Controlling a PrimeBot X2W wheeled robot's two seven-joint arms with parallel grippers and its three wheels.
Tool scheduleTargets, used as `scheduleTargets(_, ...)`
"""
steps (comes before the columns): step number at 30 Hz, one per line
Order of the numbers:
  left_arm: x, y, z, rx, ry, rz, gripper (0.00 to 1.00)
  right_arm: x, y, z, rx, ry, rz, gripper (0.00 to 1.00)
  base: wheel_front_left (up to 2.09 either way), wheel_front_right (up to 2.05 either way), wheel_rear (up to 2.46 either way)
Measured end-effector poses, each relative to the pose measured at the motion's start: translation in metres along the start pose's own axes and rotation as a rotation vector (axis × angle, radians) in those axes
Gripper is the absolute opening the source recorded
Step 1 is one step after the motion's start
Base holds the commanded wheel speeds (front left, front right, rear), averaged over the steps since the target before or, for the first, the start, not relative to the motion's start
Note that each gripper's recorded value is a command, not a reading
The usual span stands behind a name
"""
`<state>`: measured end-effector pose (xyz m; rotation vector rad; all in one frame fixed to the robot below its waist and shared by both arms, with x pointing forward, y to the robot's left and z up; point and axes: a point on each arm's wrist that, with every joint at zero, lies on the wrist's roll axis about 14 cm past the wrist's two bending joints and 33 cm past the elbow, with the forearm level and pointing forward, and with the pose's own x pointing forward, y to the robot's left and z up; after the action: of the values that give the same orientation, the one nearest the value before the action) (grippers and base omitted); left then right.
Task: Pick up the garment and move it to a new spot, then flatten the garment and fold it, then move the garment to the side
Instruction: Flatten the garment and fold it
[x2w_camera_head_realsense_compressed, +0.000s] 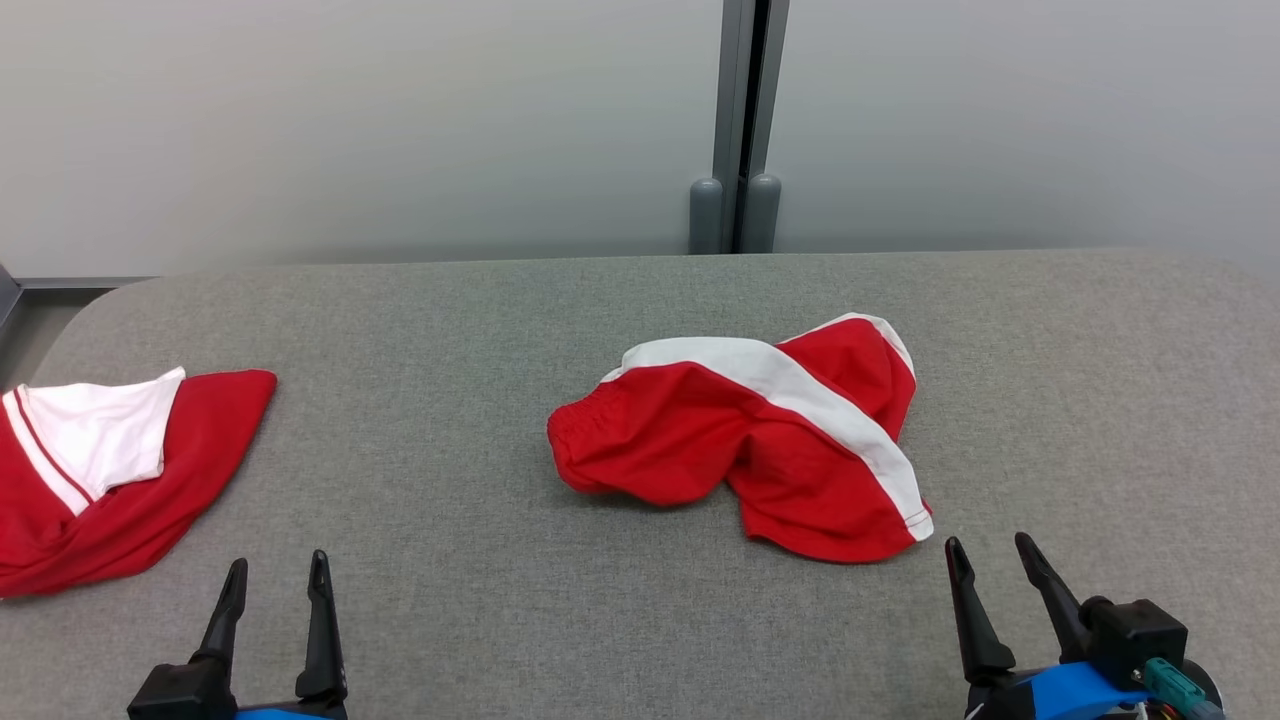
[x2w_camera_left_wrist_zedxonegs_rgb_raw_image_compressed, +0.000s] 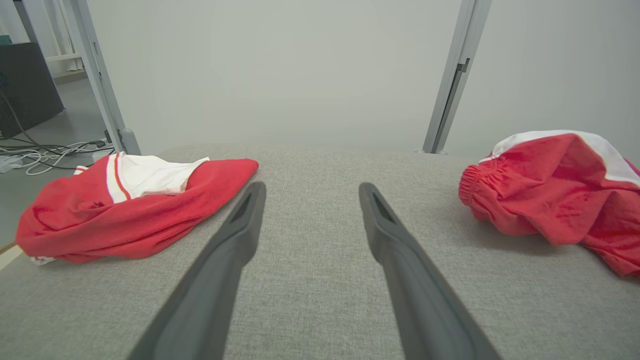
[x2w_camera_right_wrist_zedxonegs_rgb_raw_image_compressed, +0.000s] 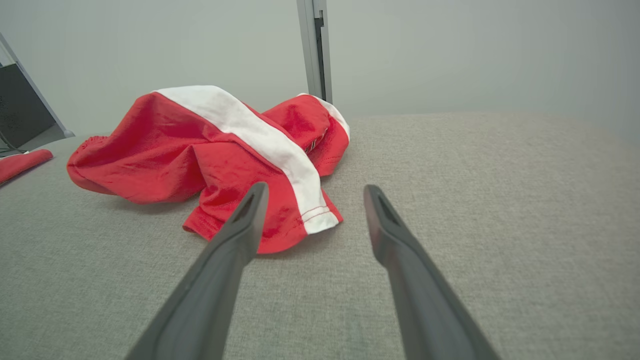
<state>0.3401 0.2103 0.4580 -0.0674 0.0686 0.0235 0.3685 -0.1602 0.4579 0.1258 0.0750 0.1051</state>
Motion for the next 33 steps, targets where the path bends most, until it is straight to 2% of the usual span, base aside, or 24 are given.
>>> scheduleTargets(27, 0.011, -0.007, 0.004, -0.019, -0.011, -0.023, 1.00, 0.001, -0.001, -0.001, 0.000, 0.003, -0.004, 1.00, 0.00, 0.00, 0.00)
scheduleTargets(33, 0.061, -0.047, 0.046, -0.001, -0.128, -0.157, 1.00, 0.002, -0.009, 0.007, -0.003, -0.020, -0.025, 1.00, 0.00, 0.00, 0.00)
